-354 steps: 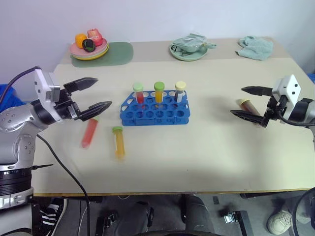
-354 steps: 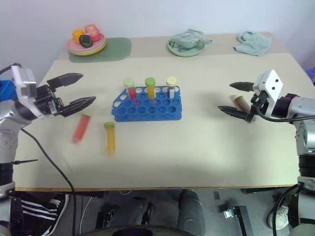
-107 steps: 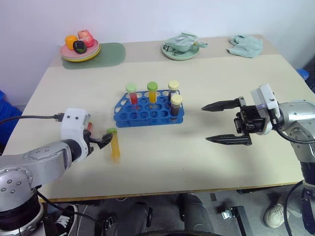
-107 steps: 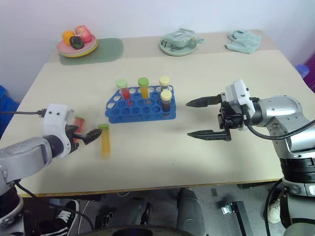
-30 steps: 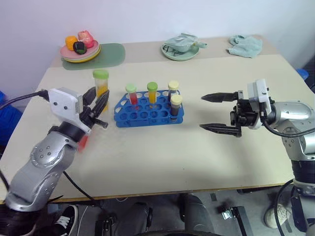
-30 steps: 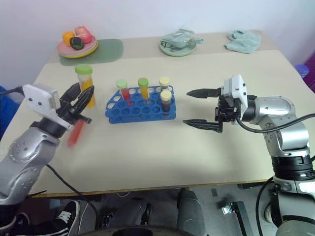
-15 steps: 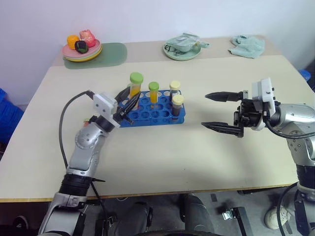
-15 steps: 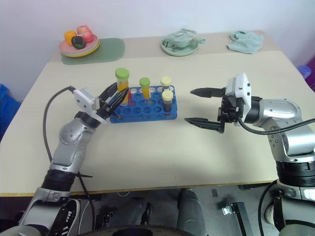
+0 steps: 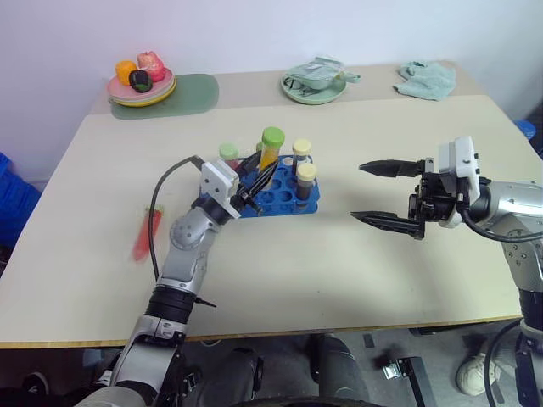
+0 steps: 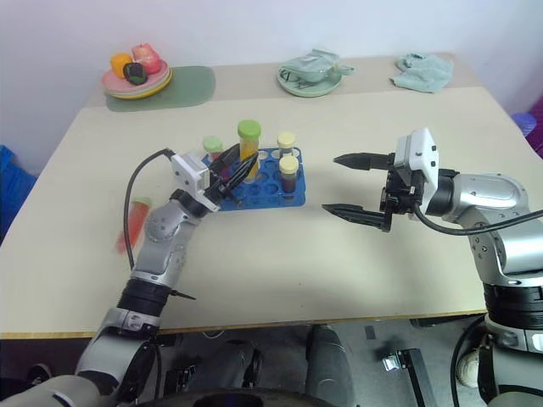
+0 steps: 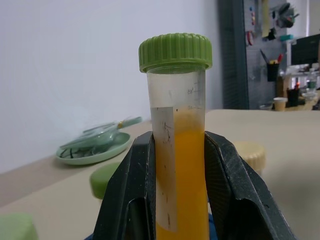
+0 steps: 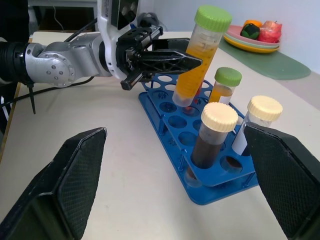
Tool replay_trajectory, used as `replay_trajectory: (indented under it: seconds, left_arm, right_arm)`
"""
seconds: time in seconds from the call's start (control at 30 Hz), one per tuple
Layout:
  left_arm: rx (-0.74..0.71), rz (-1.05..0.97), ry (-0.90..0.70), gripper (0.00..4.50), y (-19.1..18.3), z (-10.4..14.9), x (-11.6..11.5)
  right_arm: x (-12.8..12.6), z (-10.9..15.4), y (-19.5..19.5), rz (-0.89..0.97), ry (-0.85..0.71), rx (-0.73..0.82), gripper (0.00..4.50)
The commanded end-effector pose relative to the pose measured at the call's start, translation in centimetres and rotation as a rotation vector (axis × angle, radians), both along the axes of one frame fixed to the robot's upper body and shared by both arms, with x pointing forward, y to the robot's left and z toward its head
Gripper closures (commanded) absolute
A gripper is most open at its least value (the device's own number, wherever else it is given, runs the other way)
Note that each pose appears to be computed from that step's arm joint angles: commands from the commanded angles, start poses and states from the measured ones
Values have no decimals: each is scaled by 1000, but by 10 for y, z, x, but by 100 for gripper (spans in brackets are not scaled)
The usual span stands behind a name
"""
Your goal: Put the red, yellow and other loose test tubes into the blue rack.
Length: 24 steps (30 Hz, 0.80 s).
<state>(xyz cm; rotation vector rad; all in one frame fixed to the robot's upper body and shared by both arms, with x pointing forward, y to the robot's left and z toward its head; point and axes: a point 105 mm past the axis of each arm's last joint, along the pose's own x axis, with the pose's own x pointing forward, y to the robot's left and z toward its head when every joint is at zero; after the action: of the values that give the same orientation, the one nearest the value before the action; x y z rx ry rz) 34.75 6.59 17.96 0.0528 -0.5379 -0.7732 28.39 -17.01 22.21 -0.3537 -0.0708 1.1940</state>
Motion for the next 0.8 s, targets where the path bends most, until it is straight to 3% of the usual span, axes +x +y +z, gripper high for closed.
replay_trajectory:
  seconds: [0.03, 0.27, 0.8]
  left_arm:
    - [-29, 4, -11, 374, 1, 3, -2]
    - [-24, 7, 36, 374, -1, -16, 0]
    - [-5, 9, 42, 374, -9, -28, 9]
  right_arm:
    - [-3, 14, -2, -2, -62, -4, 0]
    - [-3, 15, -4, -14, -66, -6, 0]
    - [-3, 18, -5, -25, -78, -9, 0]
